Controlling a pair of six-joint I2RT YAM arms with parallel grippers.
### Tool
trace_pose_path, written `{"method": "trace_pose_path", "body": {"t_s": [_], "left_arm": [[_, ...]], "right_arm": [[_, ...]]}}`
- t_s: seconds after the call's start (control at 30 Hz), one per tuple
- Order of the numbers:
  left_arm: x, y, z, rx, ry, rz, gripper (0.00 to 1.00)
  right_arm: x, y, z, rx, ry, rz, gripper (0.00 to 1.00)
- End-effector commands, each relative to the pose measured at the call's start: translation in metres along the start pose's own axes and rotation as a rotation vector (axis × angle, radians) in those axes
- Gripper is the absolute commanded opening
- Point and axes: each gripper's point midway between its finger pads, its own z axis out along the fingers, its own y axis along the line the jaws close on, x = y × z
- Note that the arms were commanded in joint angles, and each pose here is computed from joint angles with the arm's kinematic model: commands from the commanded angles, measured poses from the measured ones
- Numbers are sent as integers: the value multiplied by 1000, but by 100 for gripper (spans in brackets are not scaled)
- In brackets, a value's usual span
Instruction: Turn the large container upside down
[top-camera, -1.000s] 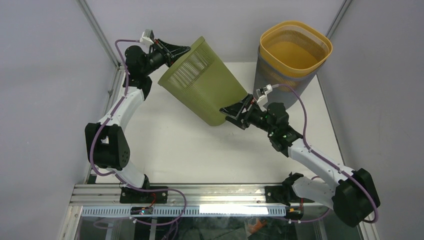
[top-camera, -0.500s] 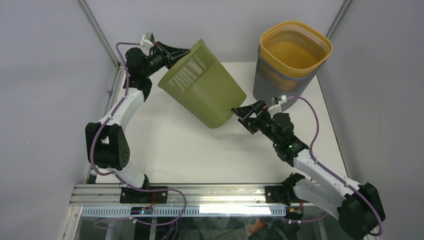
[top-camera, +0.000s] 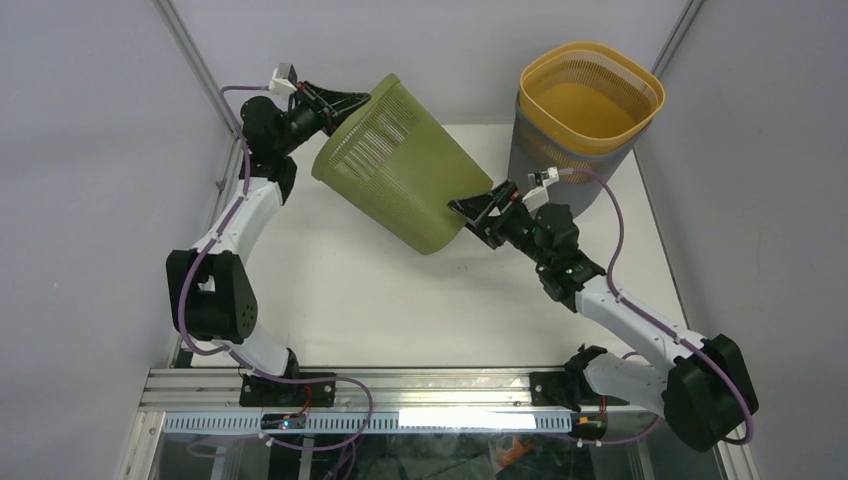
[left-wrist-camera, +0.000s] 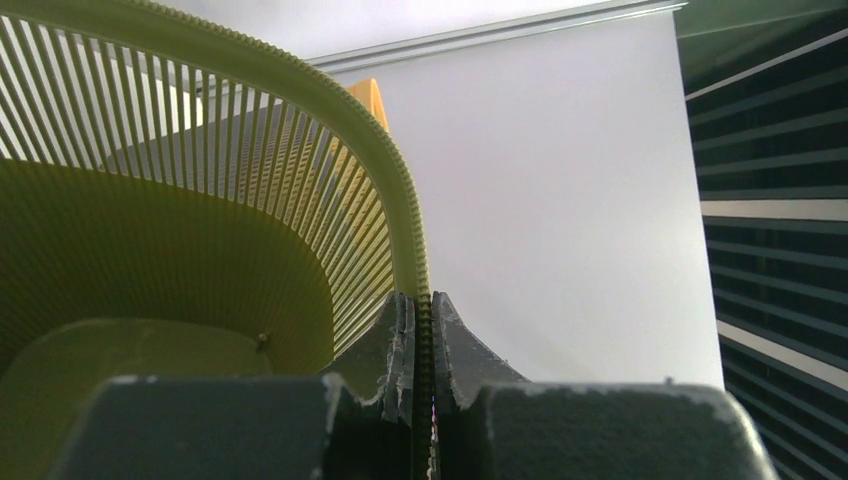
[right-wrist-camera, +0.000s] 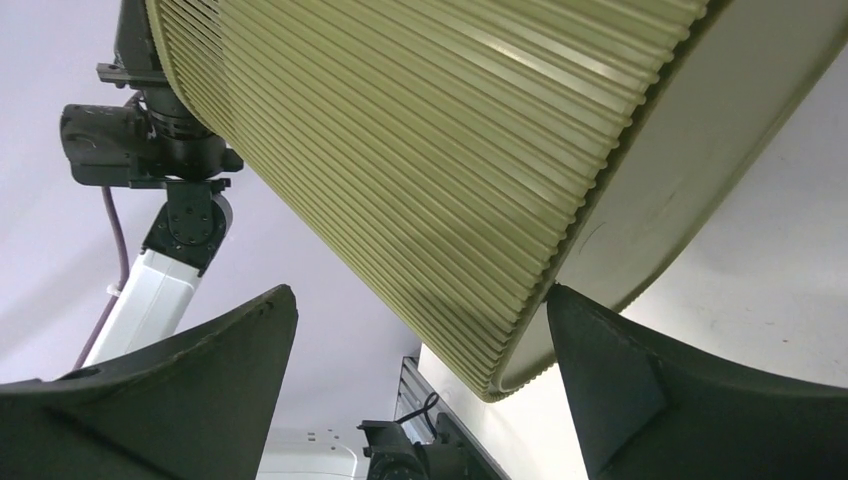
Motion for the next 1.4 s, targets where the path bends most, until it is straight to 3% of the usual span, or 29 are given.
{"method": "trace_pose_path", "body": {"t_s": [0.0, 0.37, 0.73, 1.07, 1.37], "left_arm": [[20, -60, -13, 140, 39, 63, 0], [27, -27, -10, 77, 95, 53, 0], [83, 45, -7, -38, 276, 42, 3], [120, 90, 5, -179, 422, 211, 27], [125, 130, 2, -305, 452, 309, 34]], "right_arm": [[-28, 99, -18, -275, -64, -79, 98], [-39, 147, -50, -341, -97, -136, 97], [-45, 134, -69, -269, -163, -116, 97], [-48, 143, -76, -270, -177, -147, 96], [-52, 162, -81, -294, -186, -193, 96]]}}
